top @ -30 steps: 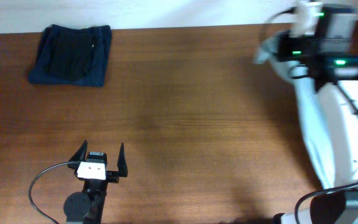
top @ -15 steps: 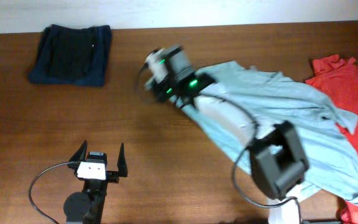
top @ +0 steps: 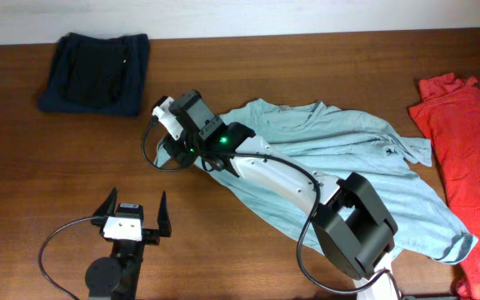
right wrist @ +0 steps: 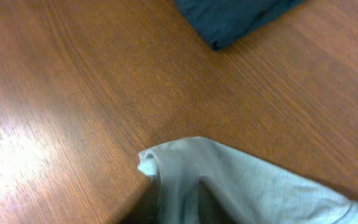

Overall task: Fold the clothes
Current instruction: 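Grasp the light blue T-shirt and drag it left onto the table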

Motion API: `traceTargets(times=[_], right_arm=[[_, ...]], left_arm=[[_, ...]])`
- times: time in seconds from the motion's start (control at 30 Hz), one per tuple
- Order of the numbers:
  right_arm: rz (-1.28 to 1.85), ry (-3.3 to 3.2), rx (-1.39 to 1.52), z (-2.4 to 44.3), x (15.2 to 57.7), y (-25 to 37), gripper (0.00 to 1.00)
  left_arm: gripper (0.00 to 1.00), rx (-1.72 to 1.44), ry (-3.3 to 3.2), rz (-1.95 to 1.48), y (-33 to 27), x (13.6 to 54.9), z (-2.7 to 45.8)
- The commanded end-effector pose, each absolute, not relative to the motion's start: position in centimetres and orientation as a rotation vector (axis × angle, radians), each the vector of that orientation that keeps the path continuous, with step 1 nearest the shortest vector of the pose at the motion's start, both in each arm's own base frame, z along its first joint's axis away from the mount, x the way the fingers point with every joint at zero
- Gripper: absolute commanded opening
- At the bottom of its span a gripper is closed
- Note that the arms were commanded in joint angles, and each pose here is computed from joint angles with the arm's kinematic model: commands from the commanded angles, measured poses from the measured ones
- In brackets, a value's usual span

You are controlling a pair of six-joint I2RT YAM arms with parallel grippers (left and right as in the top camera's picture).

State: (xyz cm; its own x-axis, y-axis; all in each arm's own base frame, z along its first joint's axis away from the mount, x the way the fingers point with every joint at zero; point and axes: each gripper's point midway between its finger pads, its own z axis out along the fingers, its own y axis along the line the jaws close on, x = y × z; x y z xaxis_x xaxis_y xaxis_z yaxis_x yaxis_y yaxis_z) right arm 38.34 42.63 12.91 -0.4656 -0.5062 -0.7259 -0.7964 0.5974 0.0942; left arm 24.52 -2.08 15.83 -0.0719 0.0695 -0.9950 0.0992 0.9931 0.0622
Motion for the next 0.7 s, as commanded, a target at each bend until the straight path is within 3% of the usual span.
traceTargets(times=[0.0, 0.03, 0.07, 0.13, 0.23, 0.37, 0.43, 0.67], right_arm=[[0.605, 2.109, -1.016, 15.6, 38.2, 43.1, 0.5], [0.608, 2.091, -1.009, 16.6, 38.2, 43.0, 0.62], [0.61, 2.08, -1.006, 17.2, 38.1, 43.0, 0.64], [0.618, 2.024, -0.968, 21.2, 38.2, 41.8, 0.83], [0.582, 2.0, -0.899, 25.2, 38.8, 38.8, 0.92], [0.485, 2.029, -0.725, 30.2, 40.2, 30.9, 1.0], [0.442, 2.09, -0.543, 32.6, 40.7, 24.1, 0.99], [0.24, 2.296, -0.124, 32.0, 40.2, 7.1, 0.99]], left_arm=[[0.99, 0.147, 1.642, -0.011, -2.2, 24.5, 15.7], [0.99, 0.147, 1.642, -0.011, -2.2, 24.5, 15.7], [0.99, 0.147, 1.642, -0.011, -2.2, 24.5, 15.7], [0.99, 0.147, 1.642, -0.011, -2.2, 24.5, 15.7], [0.99, 0.147, 1.642, -0.011, -2.2, 24.5, 15.7], [0.99, 0.147, 1.642, -0.011, -2.2, 24.5, 15.7], [0.99, 0.147, 1.642, -0.011, -2.2, 24.5, 15.7], [0.99, 0.147, 1.642, -0.011, -2.2, 24.5, 15.7]])
